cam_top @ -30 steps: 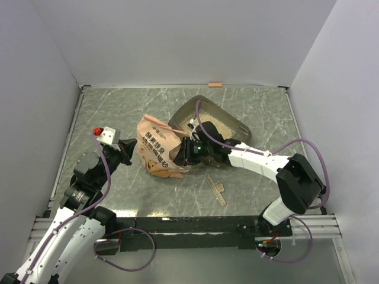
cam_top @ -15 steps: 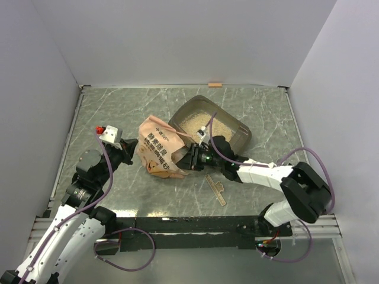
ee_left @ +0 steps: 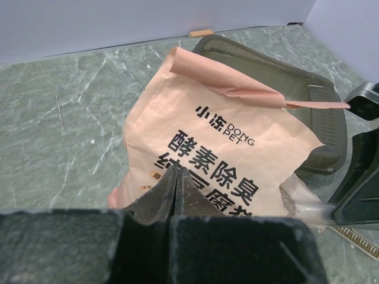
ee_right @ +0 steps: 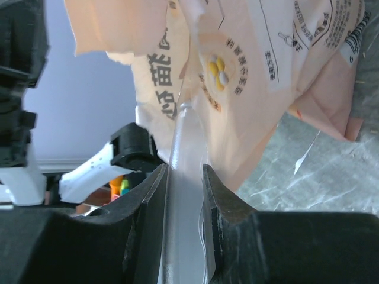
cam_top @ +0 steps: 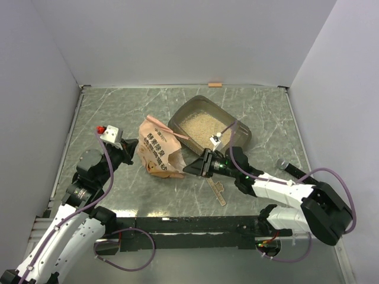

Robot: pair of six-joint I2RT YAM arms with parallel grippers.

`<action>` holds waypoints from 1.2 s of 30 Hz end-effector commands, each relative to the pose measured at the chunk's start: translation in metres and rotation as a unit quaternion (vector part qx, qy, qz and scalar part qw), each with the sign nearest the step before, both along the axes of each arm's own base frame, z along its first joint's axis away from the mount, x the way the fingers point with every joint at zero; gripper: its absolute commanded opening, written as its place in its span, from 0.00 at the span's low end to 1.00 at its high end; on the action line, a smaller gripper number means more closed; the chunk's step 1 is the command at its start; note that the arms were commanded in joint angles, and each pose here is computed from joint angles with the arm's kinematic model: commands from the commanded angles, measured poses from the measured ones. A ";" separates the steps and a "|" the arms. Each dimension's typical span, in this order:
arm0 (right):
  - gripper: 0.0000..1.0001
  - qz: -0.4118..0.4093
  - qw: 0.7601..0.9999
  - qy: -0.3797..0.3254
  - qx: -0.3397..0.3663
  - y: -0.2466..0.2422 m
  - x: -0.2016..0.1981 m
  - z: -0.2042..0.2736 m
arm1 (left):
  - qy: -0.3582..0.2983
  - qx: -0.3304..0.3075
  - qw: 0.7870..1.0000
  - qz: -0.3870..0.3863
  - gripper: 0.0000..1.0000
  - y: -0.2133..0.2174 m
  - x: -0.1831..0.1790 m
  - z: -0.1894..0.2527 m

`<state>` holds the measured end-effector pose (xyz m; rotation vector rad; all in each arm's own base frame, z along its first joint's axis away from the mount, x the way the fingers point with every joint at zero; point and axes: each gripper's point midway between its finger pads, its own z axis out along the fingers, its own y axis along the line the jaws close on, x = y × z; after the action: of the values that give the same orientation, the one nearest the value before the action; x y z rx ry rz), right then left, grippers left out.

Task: Fill the litter box with clean litter

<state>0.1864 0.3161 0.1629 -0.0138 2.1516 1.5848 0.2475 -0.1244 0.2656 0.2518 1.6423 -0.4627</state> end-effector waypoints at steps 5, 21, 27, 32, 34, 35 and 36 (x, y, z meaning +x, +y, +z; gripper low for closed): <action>0.00 -0.021 0.997 -0.016 0.071 -0.019 -0.015 0.029 | -0.028 -0.006 0.999 -0.023 0.01 -0.007 -0.004 0.015; 0.00 -0.108 0.989 0.030 0.100 -0.063 -0.029 0.025 | -0.059 -0.017 0.997 -0.048 0.01 -0.013 -0.011 0.025; 0.00 -0.121 0.985 0.060 0.104 -0.073 -0.038 0.016 | -0.068 -0.021 0.996 -0.045 0.01 -0.011 -0.012 0.028; 0.00 -0.128 0.983 0.065 0.112 -0.081 -0.045 0.018 | -0.065 -0.023 0.997 -0.025 0.01 -0.005 -0.009 0.028; 0.00 -0.128 0.983 0.069 0.109 -0.084 -0.048 0.018 | -0.067 -0.026 0.997 -0.015 0.01 -0.002 -0.008 0.029; 0.00 -0.129 0.983 0.070 0.107 -0.085 -0.049 0.019 | -0.069 -0.027 0.997 -0.002 0.01 0.002 -0.007 0.030; 0.00 -0.129 0.983 0.071 0.105 -0.086 -0.050 0.020 | -0.072 -0.029 0.997 0.001 0.01 0.003 -0.007 0.031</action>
<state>0.1384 0.2357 0.1816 0.3891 1.9608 1.6999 0.2384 -0.1302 0.2791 0.2852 1.5542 -0.5128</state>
